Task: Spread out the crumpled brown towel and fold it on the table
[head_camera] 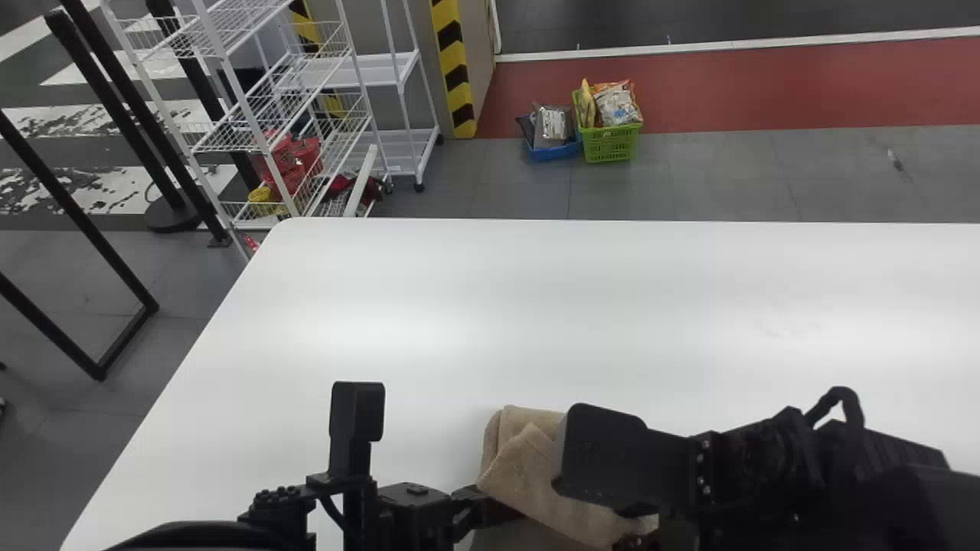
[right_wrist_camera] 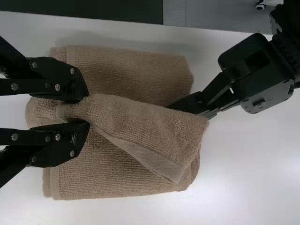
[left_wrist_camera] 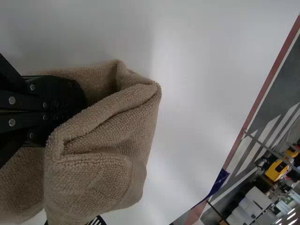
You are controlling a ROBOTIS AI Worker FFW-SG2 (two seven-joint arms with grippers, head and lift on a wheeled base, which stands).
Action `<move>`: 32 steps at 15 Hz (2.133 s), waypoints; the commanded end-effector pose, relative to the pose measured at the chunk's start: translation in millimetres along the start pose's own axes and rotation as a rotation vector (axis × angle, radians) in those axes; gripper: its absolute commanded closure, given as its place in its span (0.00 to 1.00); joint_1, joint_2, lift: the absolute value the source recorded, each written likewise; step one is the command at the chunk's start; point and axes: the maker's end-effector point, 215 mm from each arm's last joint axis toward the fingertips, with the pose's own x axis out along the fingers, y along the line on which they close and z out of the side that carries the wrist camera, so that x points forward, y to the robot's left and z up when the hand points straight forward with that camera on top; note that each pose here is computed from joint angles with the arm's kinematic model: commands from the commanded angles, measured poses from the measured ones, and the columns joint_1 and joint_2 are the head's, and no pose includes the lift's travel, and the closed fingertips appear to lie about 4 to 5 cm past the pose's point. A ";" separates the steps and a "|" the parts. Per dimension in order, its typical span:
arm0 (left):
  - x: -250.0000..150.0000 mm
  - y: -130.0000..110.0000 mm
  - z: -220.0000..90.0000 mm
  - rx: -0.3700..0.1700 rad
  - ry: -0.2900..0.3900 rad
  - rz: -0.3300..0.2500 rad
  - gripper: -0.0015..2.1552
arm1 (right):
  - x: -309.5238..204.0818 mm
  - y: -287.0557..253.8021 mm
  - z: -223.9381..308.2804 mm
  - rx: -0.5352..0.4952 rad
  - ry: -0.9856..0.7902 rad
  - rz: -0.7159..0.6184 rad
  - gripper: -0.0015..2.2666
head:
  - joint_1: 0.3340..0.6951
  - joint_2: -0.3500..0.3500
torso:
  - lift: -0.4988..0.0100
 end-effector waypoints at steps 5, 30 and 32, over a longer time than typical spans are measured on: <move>-11.1 -1.9 -4.6 -0.010 -0.010 -0.003 0.91 | 1.6 23.3 22.7 0.001 -0.044 0.039 0.39 | 1.00 0.86 | 0.73; -6.1 -1.0 -6.4 0.011 0.002 0.021 0.88 | -54.6 -19.3 20.7 0.295 -0.243 -0.016 0.94 | 1.00 0.78 | 0.73; -11.2 -4.4 -1.3 0.011 -0.015 0.010 0.39 | -49.8 -19.0 23.1 0.307 -0.260 -0.006 0.94 | 1.00 0.80 | 0.73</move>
